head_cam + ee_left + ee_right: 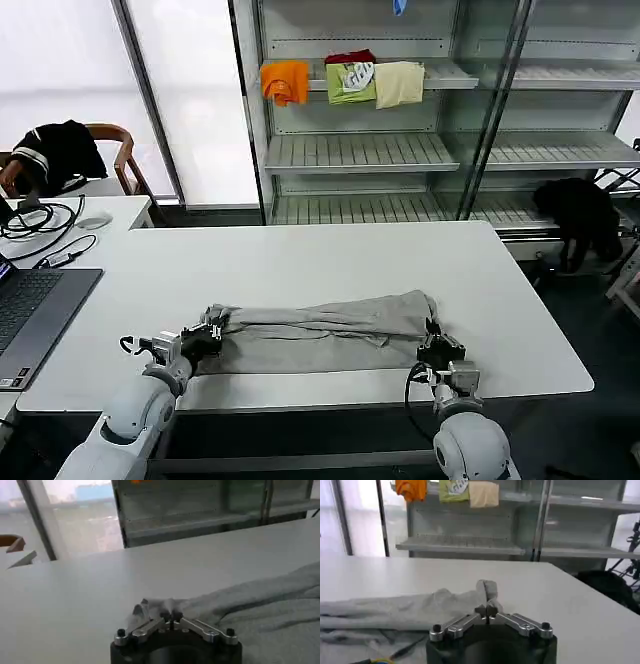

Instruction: Fold and organize the clothes.

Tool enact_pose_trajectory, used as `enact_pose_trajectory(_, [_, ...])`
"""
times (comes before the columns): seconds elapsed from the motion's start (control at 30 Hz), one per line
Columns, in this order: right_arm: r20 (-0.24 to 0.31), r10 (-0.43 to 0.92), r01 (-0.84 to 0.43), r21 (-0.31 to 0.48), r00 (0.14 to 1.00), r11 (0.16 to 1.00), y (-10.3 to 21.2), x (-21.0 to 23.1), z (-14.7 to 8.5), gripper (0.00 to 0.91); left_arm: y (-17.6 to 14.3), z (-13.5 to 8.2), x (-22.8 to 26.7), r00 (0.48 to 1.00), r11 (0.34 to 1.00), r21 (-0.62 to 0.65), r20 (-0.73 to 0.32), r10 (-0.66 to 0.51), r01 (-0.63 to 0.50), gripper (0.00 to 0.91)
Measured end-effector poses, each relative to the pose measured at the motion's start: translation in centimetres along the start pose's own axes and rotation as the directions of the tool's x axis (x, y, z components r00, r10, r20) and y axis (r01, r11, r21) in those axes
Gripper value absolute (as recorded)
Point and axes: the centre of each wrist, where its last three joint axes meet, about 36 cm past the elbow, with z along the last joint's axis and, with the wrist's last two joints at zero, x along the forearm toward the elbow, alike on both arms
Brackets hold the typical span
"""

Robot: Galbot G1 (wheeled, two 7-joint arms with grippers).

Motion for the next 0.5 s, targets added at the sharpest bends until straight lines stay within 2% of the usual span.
enact_pose_trajectory(0.03, [-0.004,0.003,-0.003,0.004,1.000,1.000,0.0,-0.1,0.2,0.514,-0.1,-0.1,0.0,1.000,1.000,-0.001,0.002,-0.002,0.002,0.907])
enact_pose_trajectory(0.07, [-0.008,0.005,-0.005,0.010,1.000,1.000,0.1,-0.1,0.4,0.867,-0.1,-0.2,0.1,1.000,1.000,-0.002,0.003,-0.004,0.004,0.907])
enact_pose_trajectory(0.1, [-0.011,0.008,-0.007,0.014,1.000,1.000,0.1,-0.1,0.6,0.907,-0.2,-0.3,0.1,1.000,1.000,-0.004,0.006,-0.006,0.006,0.907])
enact_pose_trajectory(0.3, [-0.020,0.009,-0.008,0.026,1.000,1.000,0.2,0.1,1.3,0.907,-0.3,-0.9,0.6,1.000,1.000,-0.012,0.022,-0.019,0.019,0.907])
enact_pose_trajectory(0.5, [0.006,0.007,-0.007,0.016,1.000,1.000,-0.1,0.4,0.6,0.907,-0.3,-1.9,1.3,0.999,0.999,-0.016,0.046,-0.030,0.030,0.907])
